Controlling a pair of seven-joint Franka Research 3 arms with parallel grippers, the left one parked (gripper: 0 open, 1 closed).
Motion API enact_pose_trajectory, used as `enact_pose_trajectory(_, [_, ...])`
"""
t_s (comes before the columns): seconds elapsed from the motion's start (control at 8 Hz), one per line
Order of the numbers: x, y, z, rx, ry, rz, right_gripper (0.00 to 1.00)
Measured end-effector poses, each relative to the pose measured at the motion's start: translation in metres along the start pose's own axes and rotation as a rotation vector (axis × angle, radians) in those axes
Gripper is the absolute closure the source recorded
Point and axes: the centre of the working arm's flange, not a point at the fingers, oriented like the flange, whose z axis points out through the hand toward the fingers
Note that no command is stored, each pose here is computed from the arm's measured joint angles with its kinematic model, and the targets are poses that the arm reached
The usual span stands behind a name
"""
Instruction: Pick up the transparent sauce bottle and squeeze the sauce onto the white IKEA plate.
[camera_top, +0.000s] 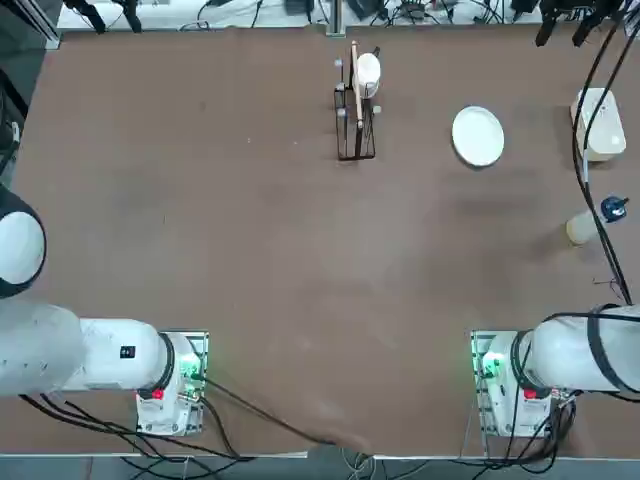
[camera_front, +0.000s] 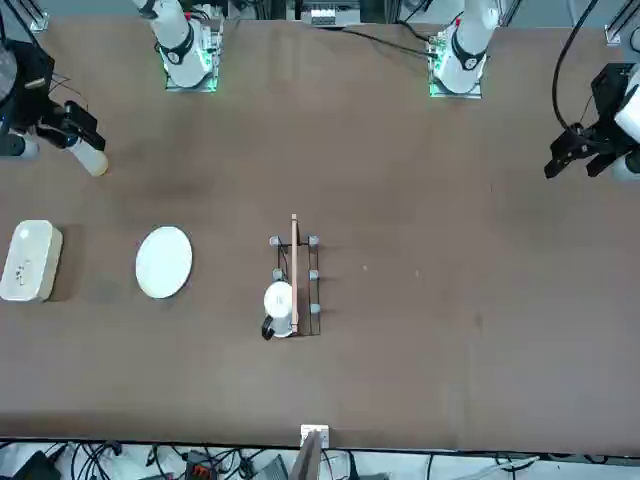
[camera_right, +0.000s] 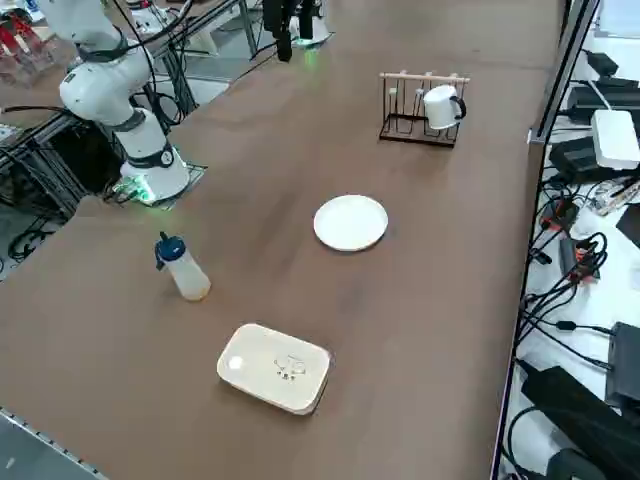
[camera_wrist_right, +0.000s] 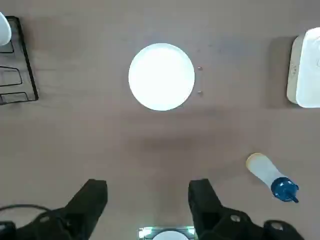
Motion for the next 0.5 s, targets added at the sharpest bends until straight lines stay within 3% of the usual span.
enact_pose_trajectory(0.5, [-0.0028,0.0032,0.0014,-0.008,-0.026,0.004,0.01])
